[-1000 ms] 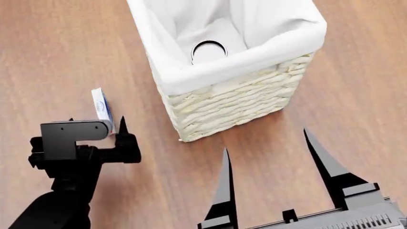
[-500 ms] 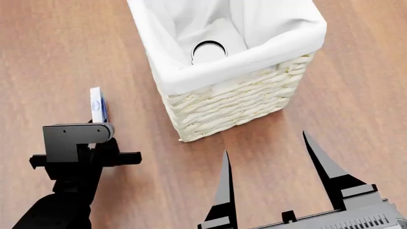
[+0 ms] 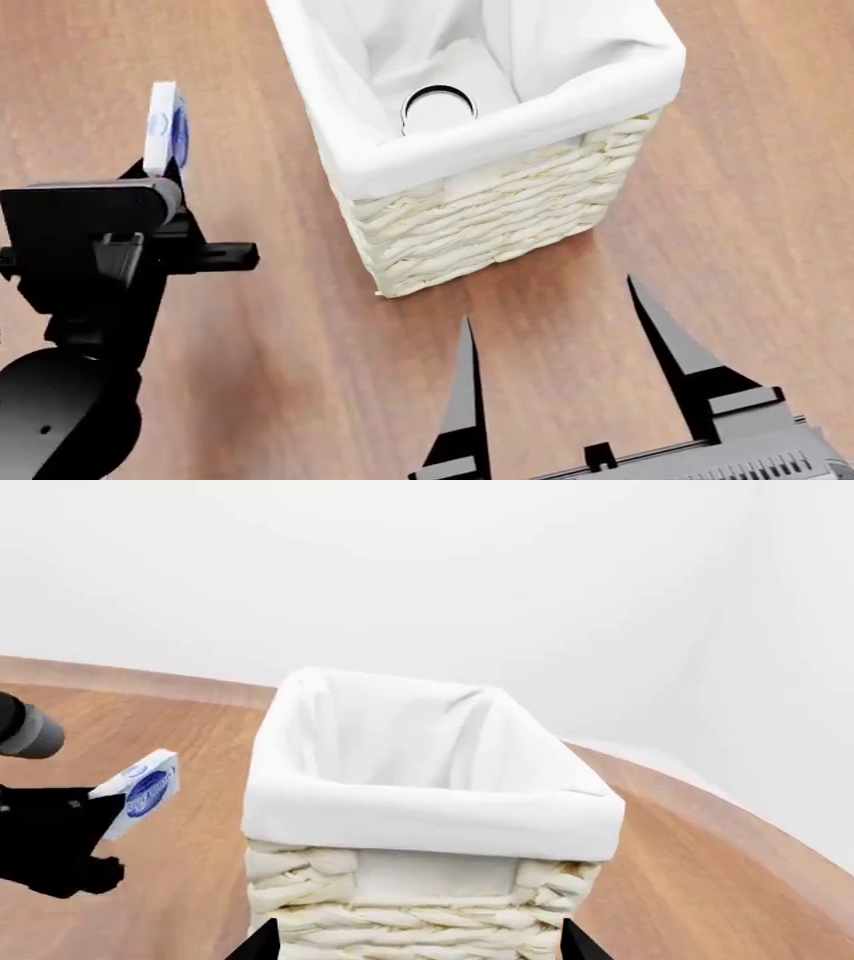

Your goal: Pick up the alphabet soup and the cream cheese box, and put them in the basket.

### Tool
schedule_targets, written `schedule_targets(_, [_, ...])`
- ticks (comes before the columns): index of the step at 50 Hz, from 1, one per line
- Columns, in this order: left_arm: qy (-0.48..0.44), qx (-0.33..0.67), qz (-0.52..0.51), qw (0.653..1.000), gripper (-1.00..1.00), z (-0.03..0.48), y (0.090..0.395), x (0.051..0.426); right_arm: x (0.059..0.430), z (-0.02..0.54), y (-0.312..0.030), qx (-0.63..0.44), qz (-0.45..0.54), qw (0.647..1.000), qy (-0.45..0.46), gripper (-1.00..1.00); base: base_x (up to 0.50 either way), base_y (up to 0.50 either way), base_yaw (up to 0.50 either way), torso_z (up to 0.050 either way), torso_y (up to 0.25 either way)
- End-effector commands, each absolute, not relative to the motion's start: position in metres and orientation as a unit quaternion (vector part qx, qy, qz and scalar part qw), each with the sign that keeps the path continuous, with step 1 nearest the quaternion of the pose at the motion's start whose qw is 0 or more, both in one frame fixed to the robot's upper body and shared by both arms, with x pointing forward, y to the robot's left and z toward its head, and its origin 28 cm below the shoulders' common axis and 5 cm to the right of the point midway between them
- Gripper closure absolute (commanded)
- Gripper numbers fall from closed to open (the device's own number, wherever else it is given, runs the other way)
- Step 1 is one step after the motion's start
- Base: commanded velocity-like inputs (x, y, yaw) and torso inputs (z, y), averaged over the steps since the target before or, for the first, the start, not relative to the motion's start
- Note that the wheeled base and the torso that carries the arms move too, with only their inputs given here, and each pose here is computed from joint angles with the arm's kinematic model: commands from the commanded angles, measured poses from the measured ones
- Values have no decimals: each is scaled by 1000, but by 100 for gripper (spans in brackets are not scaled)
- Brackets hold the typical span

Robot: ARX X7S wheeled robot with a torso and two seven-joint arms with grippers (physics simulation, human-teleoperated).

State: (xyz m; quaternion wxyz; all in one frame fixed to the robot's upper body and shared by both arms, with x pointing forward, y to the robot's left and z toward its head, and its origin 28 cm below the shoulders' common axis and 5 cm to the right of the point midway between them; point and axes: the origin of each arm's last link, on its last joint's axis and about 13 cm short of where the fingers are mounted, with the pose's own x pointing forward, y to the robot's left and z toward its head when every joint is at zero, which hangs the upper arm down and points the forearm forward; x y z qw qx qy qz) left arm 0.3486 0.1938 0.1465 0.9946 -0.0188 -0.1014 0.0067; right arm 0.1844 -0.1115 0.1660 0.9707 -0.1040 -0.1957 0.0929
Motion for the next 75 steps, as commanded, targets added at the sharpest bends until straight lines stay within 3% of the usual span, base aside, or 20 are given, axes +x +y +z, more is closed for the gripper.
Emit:
schedule_targets(1, [-199, -29, -18, 979, 100, 211, 195, 329, 185, 165, -111, -103, 95, 971, -196, -100, 0, 0, 0, 0, 0])
schedule_targets(16, [-272, 0, -38, 962, 100, 282, 190, 360, 187, 165, -110, -101, 96, 971, -194, -100, 0, 0, 0, 0, 1])
schedule_targets(24, [-301, 47, -113, 946, 100, 343, 176, 380, 186, 165, -110, -100, 95, 971, -195, -100, 0, 0, 0, 0, 0])
schedule_targets(31, [-258, 70, -194, 944, 100, 369, 170, 404, 185, 166, -111, -102, 95, 971, -196, -100, 0, 0, 0, 0, 1])
schedule_targets(34, [-174, 68, -279, 942, 100, 373, 166, 412, 185, 165, -110, -102, 95, 971, -194, -100, 0, 0, 0, 0, 0])
schedule_targets(37, [-144, 85, -298, 940, 100, 382, 164, 419, 184, 164, -110, -103, 96, 971, -193, -100, 0, 0, 0, 0, 0])
schedule_targets(41, [-107, 85, -359, 923, 100, 385, 160, 414, 183, 164, -110, -103, 95, 972, -191, -100, 0, 0, 0, 0, 0])
schedule_targets(51, [-63, 79, -402, 910, 100, 372, 156, 420, 183, 163, -111, -101, 95, 972, -190, -100, 0, 0, 0, 0, 1])
schedule_targets(63, [-4, 113, -399, 910, 100, 331, 150, 427, 183, 164, -111, -99, 94, 972, -191, -100, 0, 0, 0, 0, 1])
schedule_targets(75, [13, 118, -397, 910, 100, 323, 152, 429, 183, 162, -112, -97, 91, 973, -190, -100, 0, 0, 0, 0, 0])
